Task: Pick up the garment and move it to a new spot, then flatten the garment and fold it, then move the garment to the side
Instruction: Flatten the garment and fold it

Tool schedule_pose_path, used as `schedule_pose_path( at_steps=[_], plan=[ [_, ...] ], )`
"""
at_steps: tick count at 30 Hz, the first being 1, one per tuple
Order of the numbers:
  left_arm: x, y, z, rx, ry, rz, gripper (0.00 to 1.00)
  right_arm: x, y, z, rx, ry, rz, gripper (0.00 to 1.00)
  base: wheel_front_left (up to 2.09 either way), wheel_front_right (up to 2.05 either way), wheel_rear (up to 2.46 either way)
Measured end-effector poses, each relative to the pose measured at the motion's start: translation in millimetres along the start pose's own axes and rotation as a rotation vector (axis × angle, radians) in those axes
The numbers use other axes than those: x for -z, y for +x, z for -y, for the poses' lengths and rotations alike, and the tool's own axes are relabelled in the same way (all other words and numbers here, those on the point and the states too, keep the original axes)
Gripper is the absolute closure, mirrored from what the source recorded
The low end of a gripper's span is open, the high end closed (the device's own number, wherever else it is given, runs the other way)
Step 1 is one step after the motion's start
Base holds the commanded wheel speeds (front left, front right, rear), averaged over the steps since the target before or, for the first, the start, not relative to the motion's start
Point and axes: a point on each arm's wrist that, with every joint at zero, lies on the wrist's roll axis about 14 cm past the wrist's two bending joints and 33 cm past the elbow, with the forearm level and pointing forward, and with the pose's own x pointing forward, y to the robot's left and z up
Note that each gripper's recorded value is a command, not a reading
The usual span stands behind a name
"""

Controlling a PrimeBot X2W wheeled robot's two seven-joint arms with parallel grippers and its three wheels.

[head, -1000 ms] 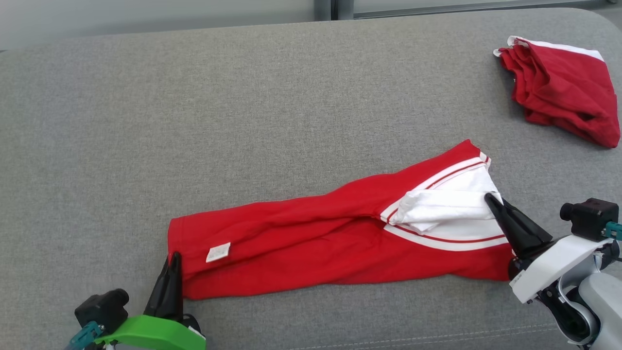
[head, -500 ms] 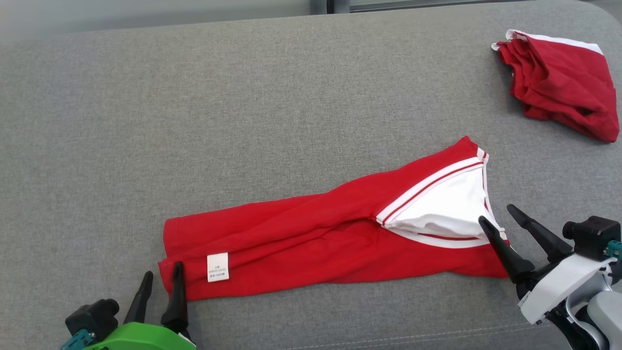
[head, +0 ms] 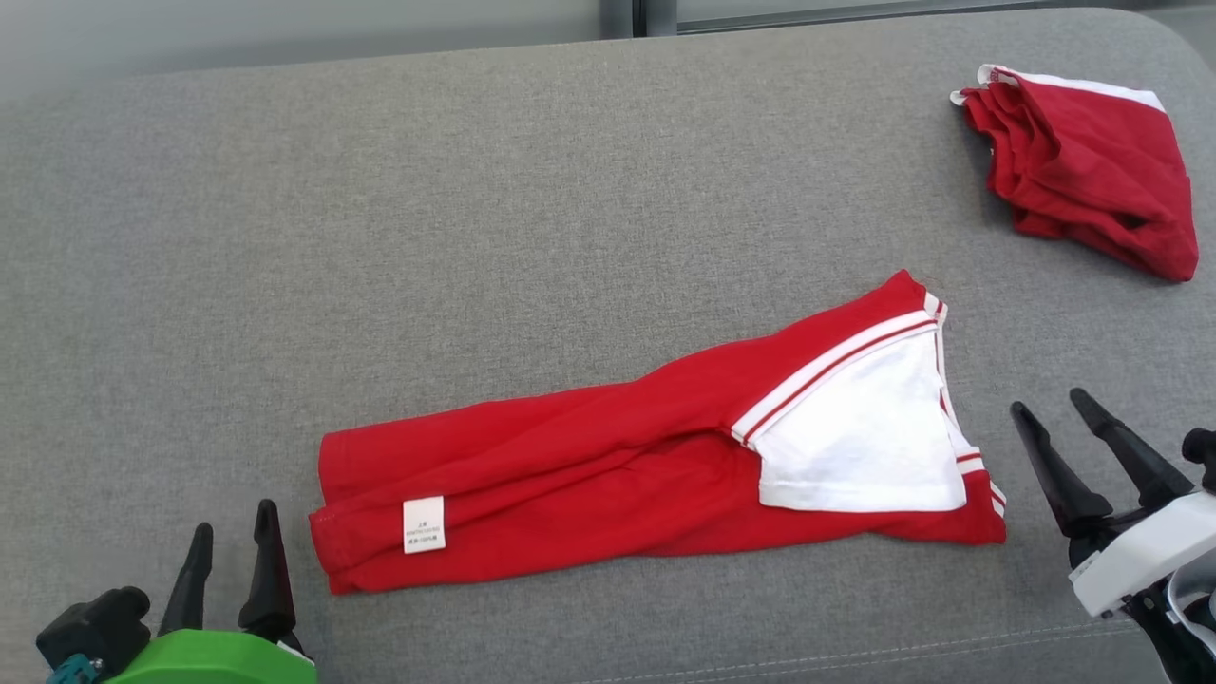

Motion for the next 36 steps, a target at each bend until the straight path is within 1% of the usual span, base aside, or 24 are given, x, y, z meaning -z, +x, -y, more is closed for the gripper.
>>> schedule_pose_path(
  at_steps=[3,7,10,13,16,19,26,31,36],
  plan=[
    [-14.6,0.4,2.3,0.020,0.029,0.043,0.00,-7.5,-0.3,6.0,0.024,0.021,0.026,0.00,0.00,0.00,0.00],
    [-30.7,0.2,16.3,0.067,0.054,0.099,0.00,-6.8,-1.1,6.1,0.038,0.051,0.032,0.00,0.00,0.00,0.00],
    [-42.3,1.9,36.3,0.125,0.060,0.139,0.00,2.0,-2.6,3.1,0.037,0.064,0.009,0.00,0.00,0.00,0.00],
    [-54.9,2.5,56.7,0.174,0.039,0.186,0.00,6.8,-0.6,0.8,0.035,0.085,-0.017,0.00,0.00,0.00,0.00],
    [-60.0,-0.2,70.2,0.209,0.030,0.207,0.00,11.2,7.7,-7.1,0.013,0.099,-0.055,0.00,0.00,0.00,0.00],
    [-62.5,-1.6,80.5,0.235,0.039,0.221,0.00,12.8,17.4,-5.5,0.019,0.121,-0.084,0.00,0.00,0.00,0.00],
    [-64.8,-7.0,83.3,0.235,0.034,0.236,0.00,23.5,38.9,-3.7,0.023,0.160,-0.189,0.00,0.00,0.00,0.00],
    [-70.9,-12.4,70.8,0.196,0.037,0.258,0.00,35.1,52.8,-5.7,0.010,0.148,-0.278,0.00,0.00,0.00,0.00],
    [-76.5,-17.4,60.7,0.165,0.038,0.278,0.00,49.5,57.3,-8.0,0.006,0.152,-0.354,0.00,0.00,0.00,0.00]
  ],
)
